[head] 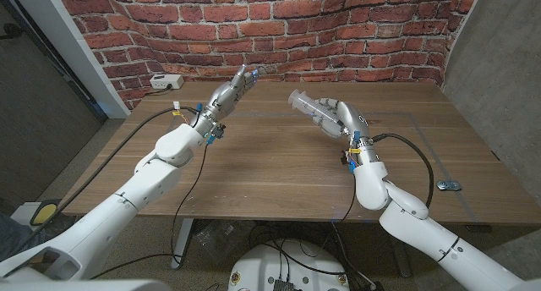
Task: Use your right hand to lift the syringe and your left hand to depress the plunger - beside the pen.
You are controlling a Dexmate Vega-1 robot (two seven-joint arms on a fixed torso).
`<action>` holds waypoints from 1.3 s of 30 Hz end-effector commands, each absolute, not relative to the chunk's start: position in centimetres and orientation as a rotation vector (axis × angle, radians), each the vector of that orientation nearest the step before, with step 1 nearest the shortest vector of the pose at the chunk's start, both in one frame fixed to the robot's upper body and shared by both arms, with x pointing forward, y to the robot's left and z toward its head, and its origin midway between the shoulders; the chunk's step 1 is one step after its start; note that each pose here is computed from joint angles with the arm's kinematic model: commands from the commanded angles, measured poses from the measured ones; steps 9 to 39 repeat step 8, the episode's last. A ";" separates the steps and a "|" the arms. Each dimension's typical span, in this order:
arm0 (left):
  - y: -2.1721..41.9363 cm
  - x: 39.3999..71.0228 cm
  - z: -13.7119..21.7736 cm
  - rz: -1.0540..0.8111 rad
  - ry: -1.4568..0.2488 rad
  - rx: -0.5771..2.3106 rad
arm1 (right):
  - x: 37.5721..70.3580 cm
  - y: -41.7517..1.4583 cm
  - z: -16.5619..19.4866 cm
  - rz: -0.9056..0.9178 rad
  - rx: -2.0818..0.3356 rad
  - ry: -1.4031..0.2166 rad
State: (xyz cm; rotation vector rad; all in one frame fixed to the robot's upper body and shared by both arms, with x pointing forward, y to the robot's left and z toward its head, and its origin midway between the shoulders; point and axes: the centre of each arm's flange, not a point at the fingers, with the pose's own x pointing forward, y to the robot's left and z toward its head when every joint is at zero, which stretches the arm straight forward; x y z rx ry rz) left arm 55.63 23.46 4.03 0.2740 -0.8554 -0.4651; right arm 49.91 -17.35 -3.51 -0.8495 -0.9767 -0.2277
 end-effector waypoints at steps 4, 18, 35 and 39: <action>23.5 55.3 3.6 -0.448 -0.865 0.255 | 50.1 -17.5 -3.3 -0.224 -0.861 -0.984; 23.2 55.3 3.6 -0.457 -0.870 0.250 | 50.1 -17.5 -3.1 -0.218 -0.863 -0.989; 23.2 55.3 3.6 -0.457 -0.870 0.250 | 50.1 -17.5 -3.1 -0.218 -0.863 -0.989; 23.2 55.3 3.6 -0.457 -0.870 0.250 | 50.1 -17.5 -3.1 -0.218 -0.863 -0.989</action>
